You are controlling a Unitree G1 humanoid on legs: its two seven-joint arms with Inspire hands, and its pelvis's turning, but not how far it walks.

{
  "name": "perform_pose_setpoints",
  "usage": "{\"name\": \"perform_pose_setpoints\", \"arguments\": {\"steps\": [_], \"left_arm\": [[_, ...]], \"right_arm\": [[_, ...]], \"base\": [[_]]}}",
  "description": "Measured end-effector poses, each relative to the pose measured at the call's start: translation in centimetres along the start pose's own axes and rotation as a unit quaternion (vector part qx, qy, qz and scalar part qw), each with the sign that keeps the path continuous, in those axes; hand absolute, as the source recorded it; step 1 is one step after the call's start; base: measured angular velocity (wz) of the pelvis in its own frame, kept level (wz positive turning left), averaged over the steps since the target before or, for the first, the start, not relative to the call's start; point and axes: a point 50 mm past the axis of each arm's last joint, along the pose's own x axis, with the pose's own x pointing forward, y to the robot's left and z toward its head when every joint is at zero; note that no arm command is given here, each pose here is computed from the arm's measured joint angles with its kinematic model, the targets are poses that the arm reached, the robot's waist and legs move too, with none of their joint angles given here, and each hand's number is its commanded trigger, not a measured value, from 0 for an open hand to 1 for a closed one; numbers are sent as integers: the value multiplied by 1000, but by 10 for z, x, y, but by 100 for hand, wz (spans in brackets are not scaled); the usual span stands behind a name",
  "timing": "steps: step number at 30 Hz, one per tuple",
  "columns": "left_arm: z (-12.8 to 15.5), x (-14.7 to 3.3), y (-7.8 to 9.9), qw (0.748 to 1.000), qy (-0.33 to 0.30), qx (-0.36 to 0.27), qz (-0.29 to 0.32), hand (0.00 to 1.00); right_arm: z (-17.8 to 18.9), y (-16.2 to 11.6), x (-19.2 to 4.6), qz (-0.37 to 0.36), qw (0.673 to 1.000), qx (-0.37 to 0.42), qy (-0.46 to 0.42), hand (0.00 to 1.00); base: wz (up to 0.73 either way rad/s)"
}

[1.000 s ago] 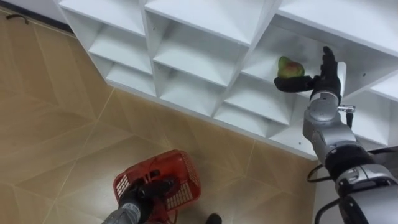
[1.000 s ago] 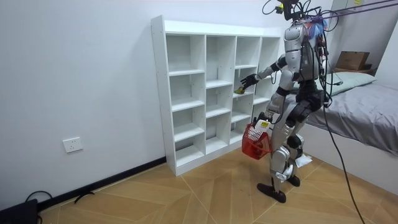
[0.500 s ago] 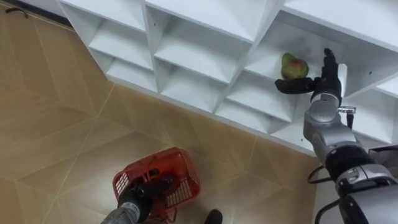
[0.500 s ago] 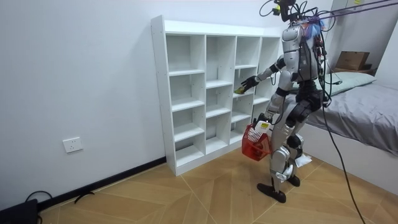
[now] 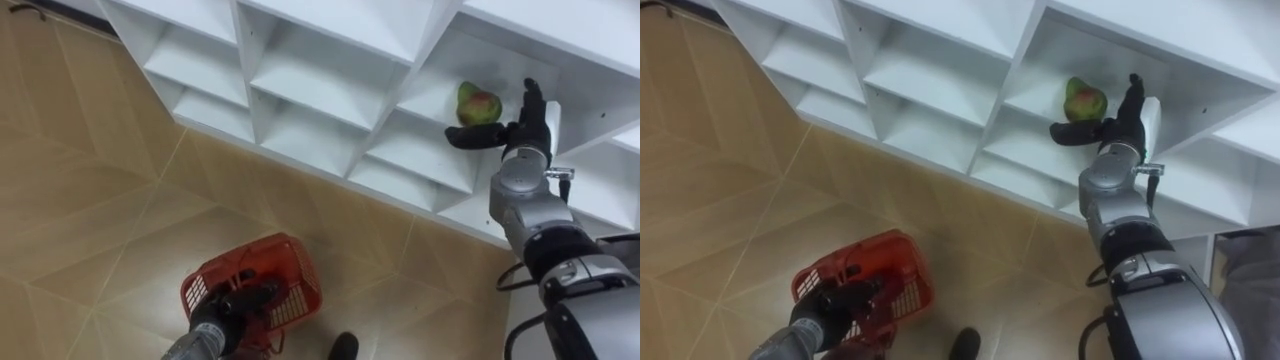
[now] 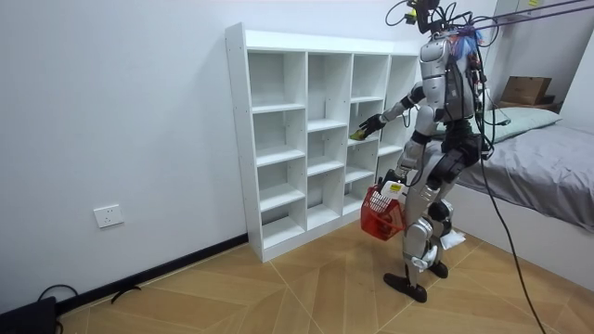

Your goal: Collect fruits from the closet

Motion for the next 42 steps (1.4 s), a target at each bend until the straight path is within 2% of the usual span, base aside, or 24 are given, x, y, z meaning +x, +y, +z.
{"name": "perform_pose_setpoints", "arguments": {"steps": [18,19,21,22,23,42], "left_arm": [[1,1,-6,1000,-2,-2,-9,100],[1,1,-6,1000,-2,-2,-9,100],[0,1,-6,1000,-2,-2,-10,100],[0,1,-6,1000,-2,-2,-10,100],[0,1,-6,1000,-2,-2,-10,100],[2,0,-6,1000,-7,19,-18,100]], "right_arm": [[5,0,1,-3,1000,3,-4,2],[5,0,1,-3,1000,3,-4,40],[7,-1,3,-5,1000,1,-2,64],[7,-1,3,-6,1000,1,-1,91],[8,-1,4,-8,1000,0,0,100],[8,-12,8,-33,999,-5,1,100]], "base": [[0],[4],[0],[0],[0],[0]]}}
